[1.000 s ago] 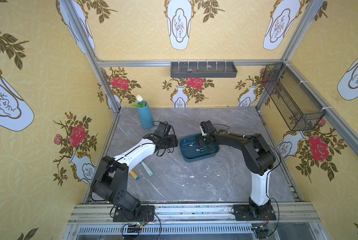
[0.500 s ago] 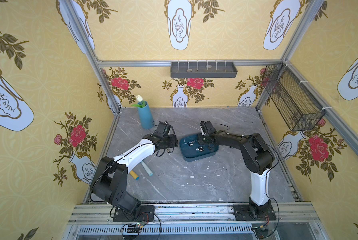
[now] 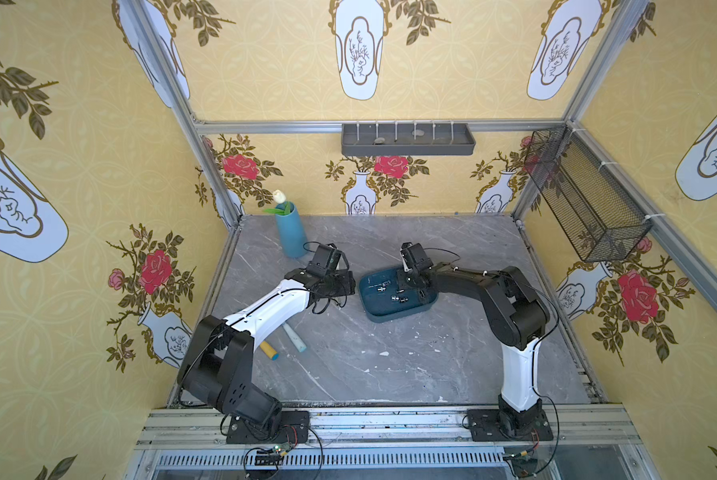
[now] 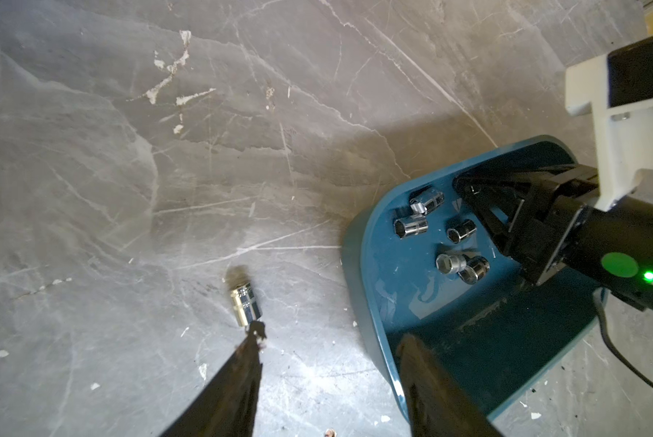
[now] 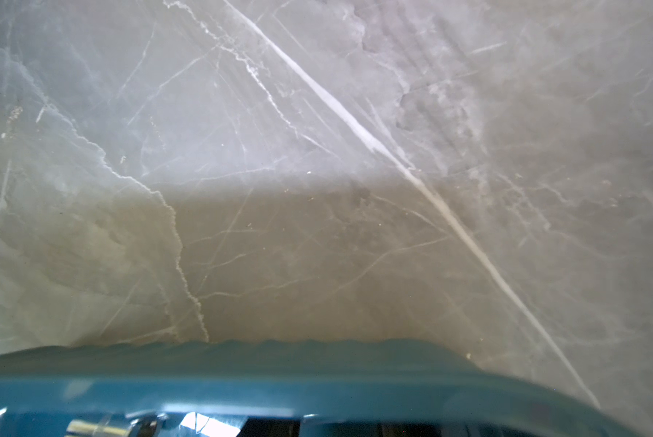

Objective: Take out the socket from the storage box
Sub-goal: Pick up the socket head from the storage box.

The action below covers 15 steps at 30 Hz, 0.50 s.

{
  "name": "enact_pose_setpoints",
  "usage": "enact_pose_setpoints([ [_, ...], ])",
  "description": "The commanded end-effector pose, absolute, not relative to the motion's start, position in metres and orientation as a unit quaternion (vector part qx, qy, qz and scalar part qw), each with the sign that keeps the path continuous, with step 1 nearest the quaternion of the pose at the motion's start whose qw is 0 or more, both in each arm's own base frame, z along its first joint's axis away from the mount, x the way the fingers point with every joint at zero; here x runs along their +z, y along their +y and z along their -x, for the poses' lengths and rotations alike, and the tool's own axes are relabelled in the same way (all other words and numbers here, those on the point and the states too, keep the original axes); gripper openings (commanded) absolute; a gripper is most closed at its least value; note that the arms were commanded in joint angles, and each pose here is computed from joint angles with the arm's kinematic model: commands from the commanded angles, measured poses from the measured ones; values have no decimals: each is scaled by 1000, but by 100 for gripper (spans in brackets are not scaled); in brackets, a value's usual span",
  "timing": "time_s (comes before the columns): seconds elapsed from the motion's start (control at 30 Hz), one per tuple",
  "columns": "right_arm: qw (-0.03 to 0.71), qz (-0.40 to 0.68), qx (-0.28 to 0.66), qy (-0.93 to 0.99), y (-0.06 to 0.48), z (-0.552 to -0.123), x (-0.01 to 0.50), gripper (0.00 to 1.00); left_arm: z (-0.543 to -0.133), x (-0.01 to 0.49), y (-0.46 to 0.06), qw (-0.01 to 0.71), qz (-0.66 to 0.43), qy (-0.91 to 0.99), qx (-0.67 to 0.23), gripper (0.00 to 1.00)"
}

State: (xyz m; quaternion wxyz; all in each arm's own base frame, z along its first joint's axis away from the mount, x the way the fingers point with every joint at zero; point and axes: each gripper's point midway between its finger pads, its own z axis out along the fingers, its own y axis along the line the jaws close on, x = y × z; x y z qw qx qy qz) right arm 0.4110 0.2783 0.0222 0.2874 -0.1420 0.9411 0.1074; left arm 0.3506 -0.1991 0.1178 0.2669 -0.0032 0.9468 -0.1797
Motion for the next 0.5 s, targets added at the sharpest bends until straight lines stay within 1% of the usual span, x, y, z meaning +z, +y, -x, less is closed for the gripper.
enact_pose_setpoints([
  [0.0, 276, 146, 101, 945, 275, -404, 21, 32, -351, 118, -198, 273, -1, 945, -178, 63],
  [0.2, 283, 144, 105, 942, 272, -400, 39, 30, -352, 122, -198, 277, 0, 944, -179, 64],
  [0.47, 308, 146, 114, 933, 264, -381, 89, 28, -350, 128, -198, 281, 0, 942, -184, 64],
])
